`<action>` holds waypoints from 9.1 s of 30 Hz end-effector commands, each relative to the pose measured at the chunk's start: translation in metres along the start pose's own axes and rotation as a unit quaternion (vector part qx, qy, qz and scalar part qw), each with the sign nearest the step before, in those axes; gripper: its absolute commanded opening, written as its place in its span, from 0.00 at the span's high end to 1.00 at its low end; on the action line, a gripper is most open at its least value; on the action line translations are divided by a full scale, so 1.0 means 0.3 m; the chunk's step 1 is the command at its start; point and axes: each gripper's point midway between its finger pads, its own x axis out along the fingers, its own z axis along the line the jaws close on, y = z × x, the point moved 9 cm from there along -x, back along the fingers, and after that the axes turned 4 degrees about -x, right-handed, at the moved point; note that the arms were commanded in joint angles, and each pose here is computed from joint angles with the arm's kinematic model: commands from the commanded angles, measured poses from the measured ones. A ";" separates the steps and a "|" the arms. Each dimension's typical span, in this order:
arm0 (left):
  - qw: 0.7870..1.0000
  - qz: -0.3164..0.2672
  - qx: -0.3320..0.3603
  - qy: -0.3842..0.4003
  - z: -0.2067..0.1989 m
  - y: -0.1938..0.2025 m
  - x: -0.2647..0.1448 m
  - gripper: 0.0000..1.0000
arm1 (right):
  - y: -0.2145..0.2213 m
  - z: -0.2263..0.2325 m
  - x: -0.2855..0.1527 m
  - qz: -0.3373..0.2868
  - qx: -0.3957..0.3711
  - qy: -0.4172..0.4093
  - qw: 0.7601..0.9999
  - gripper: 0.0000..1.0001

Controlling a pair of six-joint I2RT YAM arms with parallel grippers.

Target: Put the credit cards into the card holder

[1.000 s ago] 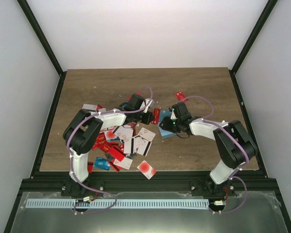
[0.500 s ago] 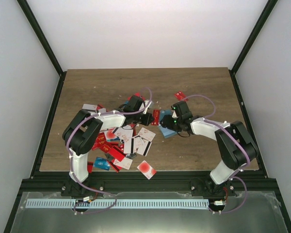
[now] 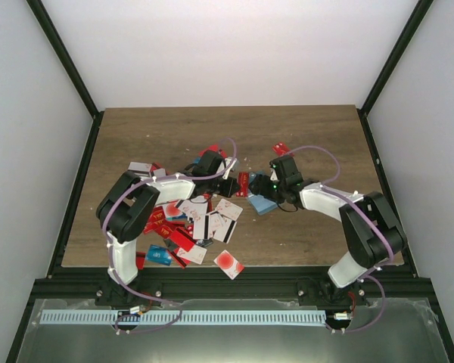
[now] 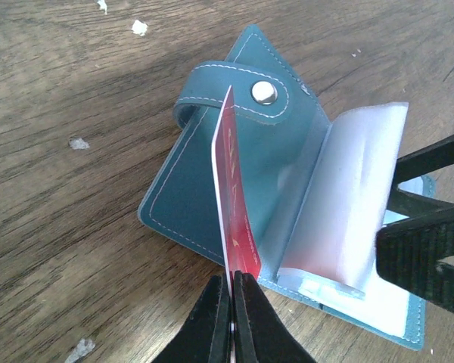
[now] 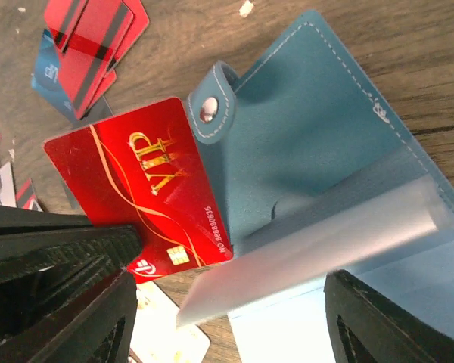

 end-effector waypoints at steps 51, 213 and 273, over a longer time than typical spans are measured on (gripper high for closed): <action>0.996 0.058 -0.045 0.040 -0.088 0.165 -0.090 0.96 | 0.102 0.052 -0.033 0.164 -0.131 0.074 0.975 0.99; 0.943 0.155 -0.284 0.073 0.034 0.242 -0.065 0.96 | 0.378 -0.140 -0.005 0.173 -0.049 -0.042 0.983 0.66; 0.944 0.141 -0.296 0.042 0.117 0.261 -0.051 0.96 | 0.235 -0.011 0.001 0.118 -0.107 0.053 0.986 0.66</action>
